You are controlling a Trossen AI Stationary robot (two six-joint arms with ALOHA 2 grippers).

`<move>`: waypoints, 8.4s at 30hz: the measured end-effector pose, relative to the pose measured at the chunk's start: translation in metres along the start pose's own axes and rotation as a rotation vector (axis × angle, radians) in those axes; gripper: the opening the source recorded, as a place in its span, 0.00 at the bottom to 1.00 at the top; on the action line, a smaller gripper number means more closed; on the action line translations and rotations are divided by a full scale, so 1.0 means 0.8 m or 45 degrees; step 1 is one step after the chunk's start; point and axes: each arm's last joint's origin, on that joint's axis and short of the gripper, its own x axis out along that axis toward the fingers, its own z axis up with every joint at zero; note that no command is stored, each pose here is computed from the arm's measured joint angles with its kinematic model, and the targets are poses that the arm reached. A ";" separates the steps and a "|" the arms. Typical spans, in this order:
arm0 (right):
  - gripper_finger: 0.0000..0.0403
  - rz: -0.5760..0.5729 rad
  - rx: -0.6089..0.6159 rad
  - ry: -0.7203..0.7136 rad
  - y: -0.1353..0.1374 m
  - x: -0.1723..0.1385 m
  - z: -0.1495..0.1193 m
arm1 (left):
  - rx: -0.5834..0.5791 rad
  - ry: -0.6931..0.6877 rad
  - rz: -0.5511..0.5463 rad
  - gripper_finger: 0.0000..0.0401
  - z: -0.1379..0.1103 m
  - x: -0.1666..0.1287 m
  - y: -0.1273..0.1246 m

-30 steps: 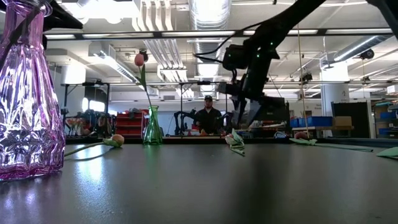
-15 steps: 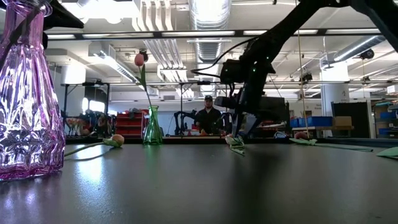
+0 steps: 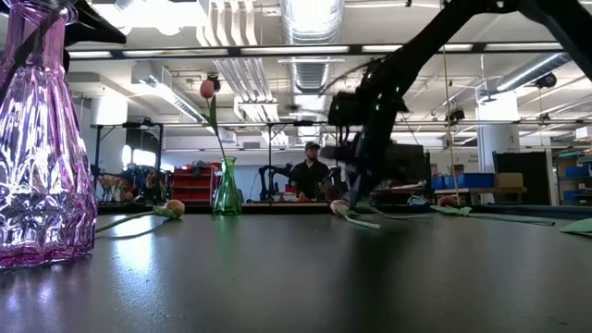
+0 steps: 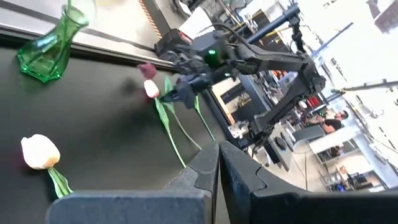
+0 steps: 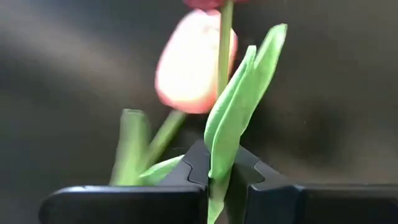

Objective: Sort flowers into vase by color
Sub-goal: Put the top left red tulip into the purple vase, then adjust the bottom red tulip

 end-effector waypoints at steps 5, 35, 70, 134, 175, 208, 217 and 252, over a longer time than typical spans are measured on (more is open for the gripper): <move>0.03 0.040 -0.049 -0.275 0.021 -0.082 0.014 | 0.010 -0.045 0.017 0.00 0.001 0.000 0.000; 0.03 0.662 -0.511 -1.918 0.368 -0.334 -0.220 | 0.282 0.026 -0.016 0.00 0.000 -0.001 0.001; 0.03 0.373 -0.683 -1.675 0.509 -0.263 -0.332 | 0.449 0.051 0.052 0.00 -0.005 0.000 0.013; 0.03 0.246 -0.584 -1.731 0.527 -0.191 -0.358 | 0.514 0.062 0.048 0.00 -0.006 0.000 0.013; 0.34 0.364 -0.400 -1.474 0.523 -0.152 -0.372 | 0.529 0.068 0.057 0.00 -0.007 0.000 0.014; 0.58 0.648 -0.315 -1.345 0.513 -0.218 -0.351 | 0.580 0.105 0.042 0.00 -0.008 0.000 0.015; 0.60 0.607 -0.269 -1.379 0.510 -0.225 -0.344 | 0.607 0.130 0.027 0.00 -0.009 0.000 0.015; 0.54 0.590 -0.191 -1.263 0.438 -0.340 -0.271 | 0.628 0.194 -0.039 0.00 -0.010 0.000 0.011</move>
